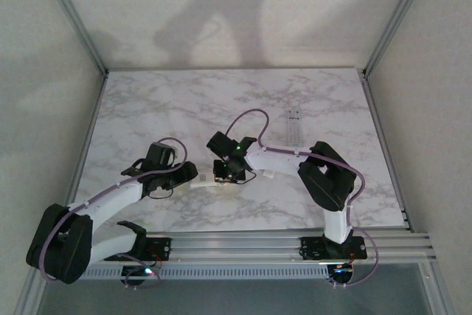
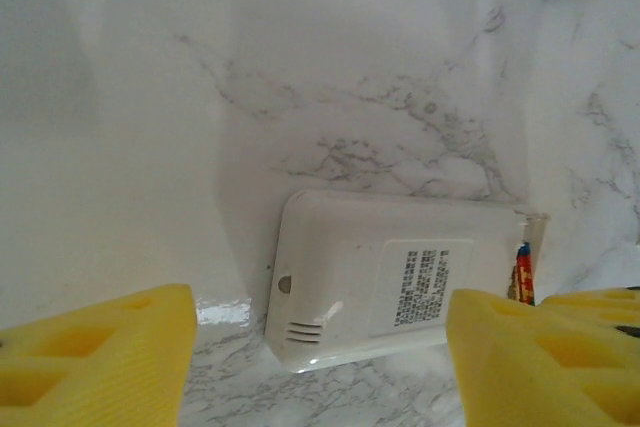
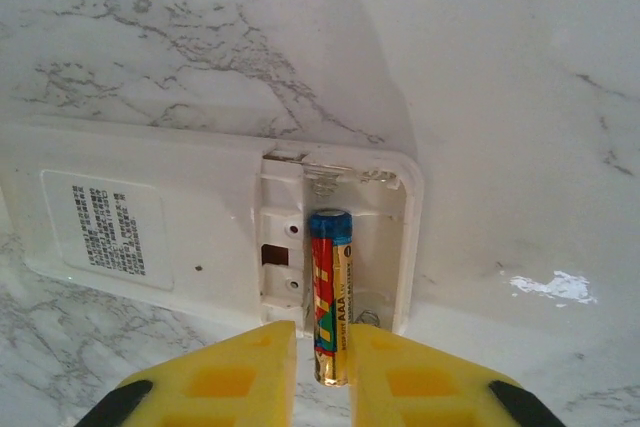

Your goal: Load the batteries into the remote control

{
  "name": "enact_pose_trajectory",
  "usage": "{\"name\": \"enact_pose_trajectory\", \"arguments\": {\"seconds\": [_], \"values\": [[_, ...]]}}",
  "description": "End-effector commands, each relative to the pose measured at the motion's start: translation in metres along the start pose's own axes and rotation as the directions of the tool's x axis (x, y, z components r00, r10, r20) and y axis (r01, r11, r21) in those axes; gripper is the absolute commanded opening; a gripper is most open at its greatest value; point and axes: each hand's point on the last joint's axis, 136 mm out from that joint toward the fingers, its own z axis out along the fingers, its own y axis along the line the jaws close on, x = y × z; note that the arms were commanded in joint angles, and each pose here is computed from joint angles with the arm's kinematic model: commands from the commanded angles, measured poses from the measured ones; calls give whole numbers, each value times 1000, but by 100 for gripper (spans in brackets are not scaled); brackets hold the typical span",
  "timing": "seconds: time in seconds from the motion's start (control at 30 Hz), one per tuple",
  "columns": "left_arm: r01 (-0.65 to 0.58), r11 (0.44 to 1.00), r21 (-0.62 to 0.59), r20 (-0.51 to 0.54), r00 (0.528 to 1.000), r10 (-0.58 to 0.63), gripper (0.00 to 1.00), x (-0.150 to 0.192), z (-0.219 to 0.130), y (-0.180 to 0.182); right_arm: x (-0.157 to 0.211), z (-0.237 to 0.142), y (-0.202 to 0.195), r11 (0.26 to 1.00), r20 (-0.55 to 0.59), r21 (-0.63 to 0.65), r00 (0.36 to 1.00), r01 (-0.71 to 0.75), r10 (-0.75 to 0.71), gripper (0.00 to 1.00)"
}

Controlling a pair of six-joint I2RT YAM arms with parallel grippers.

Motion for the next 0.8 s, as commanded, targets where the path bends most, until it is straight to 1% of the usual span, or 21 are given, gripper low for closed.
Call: {"name": "enact_pose_trajectory", "arguments": {"seconds": [0.0, 0.13, 0.37, 0.63, 0.77], "values": [[-21, 1000, 1, -29, 999, 21, 59, 5, 6, -3, -4, -12, 1, 1000, 26, -2, 1000, 12, -12, 17], [-37, 999, -2, -51, 998, 37, 52, 9, 12, -6, -3, -6, -5, 1000, 15, 16, 1000, 11, -11, 15], [-62, 998, -20, -71, 996, 60, 49, 14, 20, -8, -4, 3, -8, 999, 9, 28, 1000, 16, -16, 14], [-70, 996, -48, -90, 994, 66, 41, 19, 28, -3, -7, 11, -11, 998, 9, 54, 1000, 20, -20, 12], [-75, 996, -52, -93, 993, 70, 40, 19, 29, -3, -10, 14, -11, 998, 17, 64, 1000, 23, -24, 12]]}}
